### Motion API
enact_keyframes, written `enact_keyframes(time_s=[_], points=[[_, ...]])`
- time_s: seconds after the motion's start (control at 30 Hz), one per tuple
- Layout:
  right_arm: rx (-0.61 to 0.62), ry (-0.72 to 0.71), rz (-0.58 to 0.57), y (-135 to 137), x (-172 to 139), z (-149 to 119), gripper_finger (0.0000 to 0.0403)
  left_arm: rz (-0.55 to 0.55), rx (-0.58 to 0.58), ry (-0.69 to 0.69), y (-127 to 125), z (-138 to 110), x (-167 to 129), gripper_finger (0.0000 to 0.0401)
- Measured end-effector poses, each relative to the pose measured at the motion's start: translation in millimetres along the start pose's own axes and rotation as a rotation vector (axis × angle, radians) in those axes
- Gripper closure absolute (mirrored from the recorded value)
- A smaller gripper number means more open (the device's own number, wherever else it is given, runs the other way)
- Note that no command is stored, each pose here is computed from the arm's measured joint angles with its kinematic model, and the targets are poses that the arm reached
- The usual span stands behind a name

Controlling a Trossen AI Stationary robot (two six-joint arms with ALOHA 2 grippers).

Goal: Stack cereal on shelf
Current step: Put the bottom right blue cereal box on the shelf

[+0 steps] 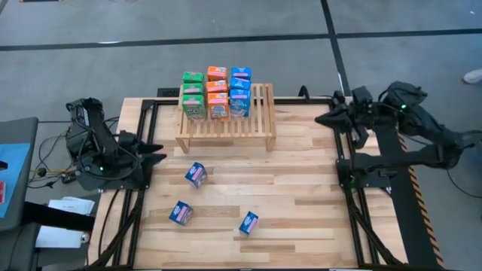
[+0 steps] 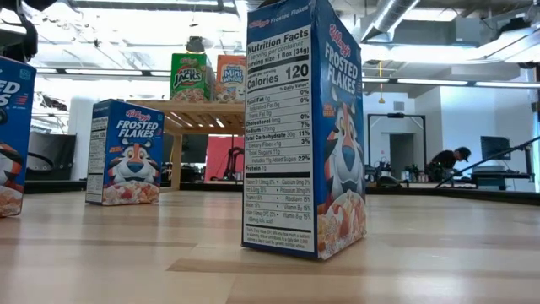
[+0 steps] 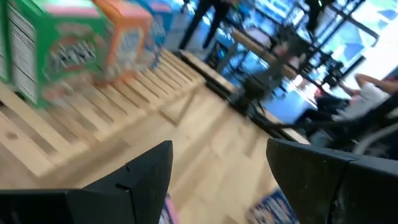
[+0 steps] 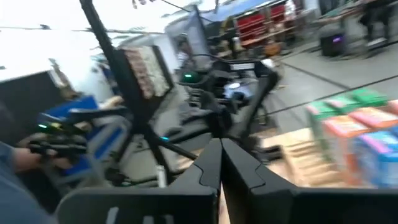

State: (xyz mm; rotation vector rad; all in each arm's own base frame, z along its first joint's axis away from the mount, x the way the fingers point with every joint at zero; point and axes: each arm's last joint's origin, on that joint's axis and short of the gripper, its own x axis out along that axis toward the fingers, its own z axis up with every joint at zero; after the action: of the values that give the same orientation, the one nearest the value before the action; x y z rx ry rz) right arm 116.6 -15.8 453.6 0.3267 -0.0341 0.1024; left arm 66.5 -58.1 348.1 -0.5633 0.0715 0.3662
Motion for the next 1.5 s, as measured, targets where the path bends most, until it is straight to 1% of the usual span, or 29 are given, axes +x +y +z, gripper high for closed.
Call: enact_keyframes(time_s=[0.1,0.27,0.33,0.4,0.47,0.57,0.63,0.7,0.77,0.83,0.93,1.0,1.2,1.3,1.37,1.5], points=[[0.015,-0.023,0.066,8.7,16.8,0.2,0.0371,-0.039,-0.029,0.045,-5.7,0.6,-0.1,0.0151],[-0.022,-0.078,0.176,28.7,37.0,-0.9,0.0363,-0.12,0.019,0.074,-17.7,4.9,-0.8,0.0151],[-0.049,-0.116,0.193,37.4,39.7,-0.5,0.0363,-0.142,0.04,0.066,-21.5,7.2,-1.1,0.0151],[-0.086,-0.133,0.165,43.5,39.3,-2.1,0.0363,-0.158,0.055,0.053,-23.7,10.3,-1.7,0.0151],[-0.123,-0.149,0.108,47.9,38.4,-3.5,0.0363,-0.178,0.066,0.051,-24.1,14.1,-2.8,0.0151],[-0.123,-0.172,0.074,55.0,39.1,-4.7,0.0363,-0.206,0.067,0.052,-23.0,21.0,-4.9,0.0151],[-0.119,-0.164,0.077,60.7,47.5,-8.6,0.0363,-0.214,0.074,0.051,-22.5,24.1,-5.7,0.0151],[-0.126,-0.123,0.078,67.4,60.0,-17.8,0.0362,-0.225,0.086,0.053,-22.3,26.4,-6.4,0.0151],[-0.135,-0.073,0.048,73.4,74.7,-30.1,0.0361,-0.236,0.105,0.058,-22.9,28.0,-6.9,0.0151],[-0.155,-0.015,-0.008,77.0,91.9,-45.8,0.0356,-0.246,0.126,0.06,-23.2,29.7,-7.5,0.0151],[-0.164,0.033,-0.074,80.0,112.5,-63.0,0.0334,-0.263,0.16,0.067,-23.2,30.5,-7.9,0.0151],[-0.135,0.077,-0.103,80.9,124.1,-75.1,0.031,-0.281,0.173,0.076,-22.3,31.2,-8.5,0.0151],[-0.016,0.31,-0.195,78.3,144.9,-118.3,0.0204,-0.326,0.153,0.097,-15.3,36.9,-11.2,0.0151],[0.032,0.379,-0.223,80.9,153.6,-136.6,0.0159,-0.333,0.159,0.105,-10.3,38.5,-12.2,0.0151],[0.022,0.423,-0.227,84.1,160.0,-149.7,0.0144,-0.332,0.165,0.107,-7.2,39.3,-12.7,0.0151],[-0.043,0.511,-0.237,86.8,176.2,-178.9,0.0137,-0.335,0.19,0.123,-1.9,39.1,-13.3,0.0151]])
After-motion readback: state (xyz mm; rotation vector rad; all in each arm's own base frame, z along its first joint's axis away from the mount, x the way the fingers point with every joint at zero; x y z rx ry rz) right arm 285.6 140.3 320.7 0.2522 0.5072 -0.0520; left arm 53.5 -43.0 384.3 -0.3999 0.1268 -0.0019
